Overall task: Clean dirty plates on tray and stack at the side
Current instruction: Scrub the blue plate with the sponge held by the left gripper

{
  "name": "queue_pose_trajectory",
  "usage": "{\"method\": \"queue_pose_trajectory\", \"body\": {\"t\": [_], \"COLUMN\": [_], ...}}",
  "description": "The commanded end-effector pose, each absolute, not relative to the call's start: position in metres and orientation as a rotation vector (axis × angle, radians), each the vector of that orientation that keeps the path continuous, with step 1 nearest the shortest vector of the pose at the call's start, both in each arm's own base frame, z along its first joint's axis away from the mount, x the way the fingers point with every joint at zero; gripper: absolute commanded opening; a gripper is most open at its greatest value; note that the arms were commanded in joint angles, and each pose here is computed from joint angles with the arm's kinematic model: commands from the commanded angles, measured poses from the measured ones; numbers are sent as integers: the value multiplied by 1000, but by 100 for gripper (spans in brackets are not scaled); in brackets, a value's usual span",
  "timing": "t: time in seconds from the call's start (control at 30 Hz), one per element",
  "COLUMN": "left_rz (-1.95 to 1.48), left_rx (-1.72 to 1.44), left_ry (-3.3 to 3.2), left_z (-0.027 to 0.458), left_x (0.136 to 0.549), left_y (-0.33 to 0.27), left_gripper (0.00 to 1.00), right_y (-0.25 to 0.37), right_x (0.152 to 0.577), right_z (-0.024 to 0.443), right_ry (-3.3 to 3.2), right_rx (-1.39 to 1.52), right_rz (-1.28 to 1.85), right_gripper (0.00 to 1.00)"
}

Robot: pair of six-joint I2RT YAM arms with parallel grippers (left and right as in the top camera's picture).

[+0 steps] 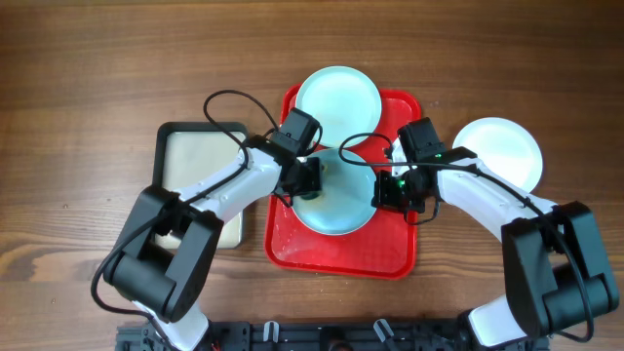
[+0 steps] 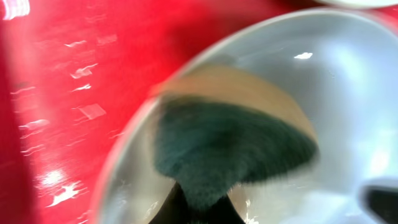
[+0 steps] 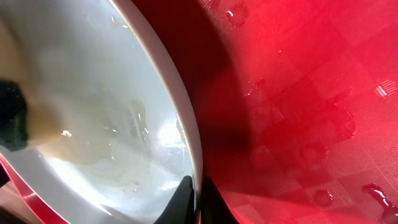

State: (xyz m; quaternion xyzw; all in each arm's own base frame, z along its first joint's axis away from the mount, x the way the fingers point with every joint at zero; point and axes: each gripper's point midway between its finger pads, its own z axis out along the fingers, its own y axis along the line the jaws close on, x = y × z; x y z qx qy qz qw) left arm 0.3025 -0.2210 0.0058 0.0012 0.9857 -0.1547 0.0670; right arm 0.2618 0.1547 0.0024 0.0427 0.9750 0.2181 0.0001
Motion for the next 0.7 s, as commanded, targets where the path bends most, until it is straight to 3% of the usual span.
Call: {"method": "queue_pose_trajectory", "body": {"t": [0.0,0.23,0.37,0.53,0.67], "left_rz": [-785,-1104,-1024,-372,-11], "left_rx": [-88,-58,-170,-559,-465], "left_ry": [3054,3135,3223,3183,3025], "left_z": [-10,-10,-16,-30,-15], "left_x": [281,245,239,286,307], "left_y": [-263,-313,-290,-166,-131], "left_gripper": [4,4,4,4,4], "right_y": [153,154,153,153,153], "right_x": [259,261,261,261,261], "right_z": [-2,-2,-2,-2,-2], "right_ry": [3079,3071,3072,3072,3071], "right_rx": [128,125,126,125,126], "right_rz": [664,665,660,660,653], "right_gripper": [5,5,5,5,5]}}
